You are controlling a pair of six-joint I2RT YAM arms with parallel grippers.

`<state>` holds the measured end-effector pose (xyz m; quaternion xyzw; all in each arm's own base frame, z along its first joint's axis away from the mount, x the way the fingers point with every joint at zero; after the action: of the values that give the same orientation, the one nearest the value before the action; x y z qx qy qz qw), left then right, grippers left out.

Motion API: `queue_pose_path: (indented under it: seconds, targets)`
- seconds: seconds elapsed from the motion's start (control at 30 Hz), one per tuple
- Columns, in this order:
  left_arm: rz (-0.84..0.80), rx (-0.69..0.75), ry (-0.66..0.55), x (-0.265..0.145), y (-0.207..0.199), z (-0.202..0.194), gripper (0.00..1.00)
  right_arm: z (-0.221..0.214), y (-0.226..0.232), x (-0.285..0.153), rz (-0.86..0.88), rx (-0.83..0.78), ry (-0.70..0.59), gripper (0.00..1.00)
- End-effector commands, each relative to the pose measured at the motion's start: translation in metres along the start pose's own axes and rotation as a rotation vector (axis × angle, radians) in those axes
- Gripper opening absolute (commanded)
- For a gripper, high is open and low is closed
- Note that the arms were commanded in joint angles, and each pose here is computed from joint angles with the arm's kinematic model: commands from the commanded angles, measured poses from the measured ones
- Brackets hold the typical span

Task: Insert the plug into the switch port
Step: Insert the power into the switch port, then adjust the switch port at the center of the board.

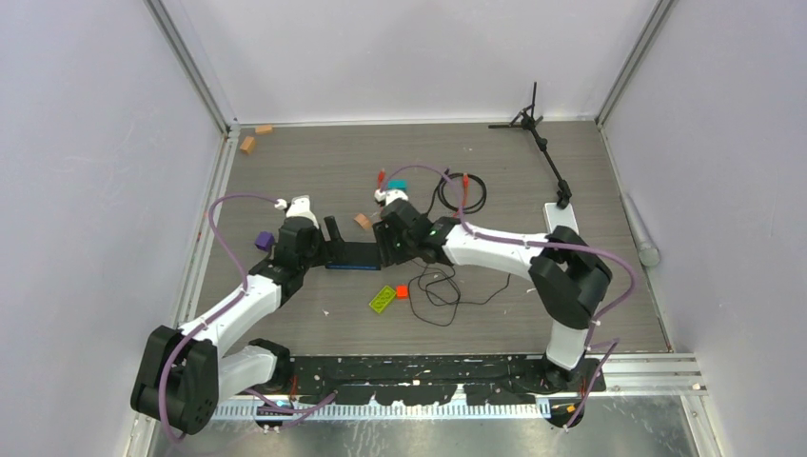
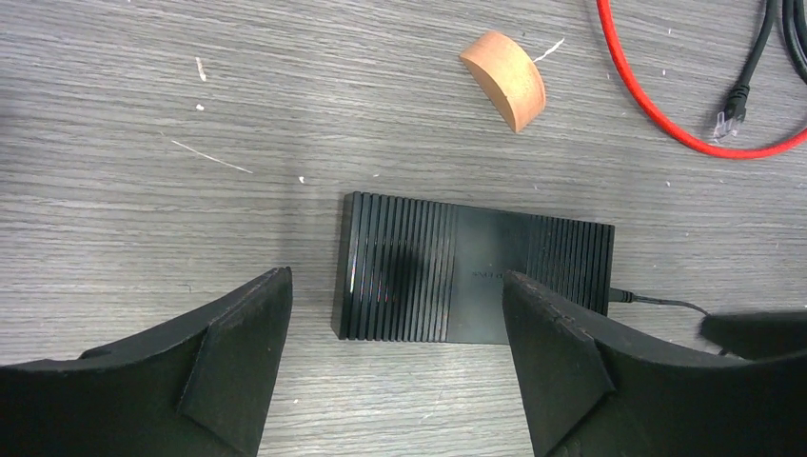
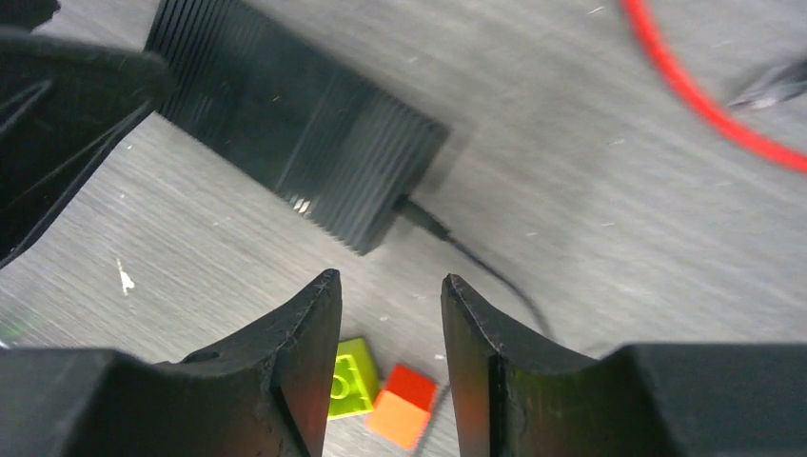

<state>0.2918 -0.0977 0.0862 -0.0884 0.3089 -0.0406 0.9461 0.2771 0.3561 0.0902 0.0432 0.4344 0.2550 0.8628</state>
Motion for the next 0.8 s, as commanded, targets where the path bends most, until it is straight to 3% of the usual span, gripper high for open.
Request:
queue_pose_path:
  seconds: [0.0,0.23,0.47,0.77]
  targets:
    - [0.02,-0.009,-0.03,0.001,0.002,0.007,0.82,0.0,0.028,0.013,-0.002,0.098,-0.052,0.48]
    - [0.03,-0.01,-0.033,0.0,0.004,0.007,0.81,0.014,-0.015,0.0,-0.155,0.153,-0.119,0.55]
    - [0.025,-0.011,-0.051,0.001,0.003,0.011,0.81,0.015,-0.016,-0.011,-0.105,0.195,-0.098,0.55]
    - [0.021,0.025,-0.01,0.032,-0.015,0.041,0.68,-0.007,0.018,0.011,0.04,0.198,-0.021,0.39]
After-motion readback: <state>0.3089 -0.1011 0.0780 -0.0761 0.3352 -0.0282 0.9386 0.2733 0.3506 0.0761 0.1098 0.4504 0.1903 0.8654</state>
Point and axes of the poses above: each gripper's point midway between its finger pads, its own x axis out along the fingers, its own y axis along the line the jaws close on, z = x × y, the point moved 1 cm from there along -x, back along the fingers, and after that the axes turned 6 degrees about x, right-handed, at the moved point
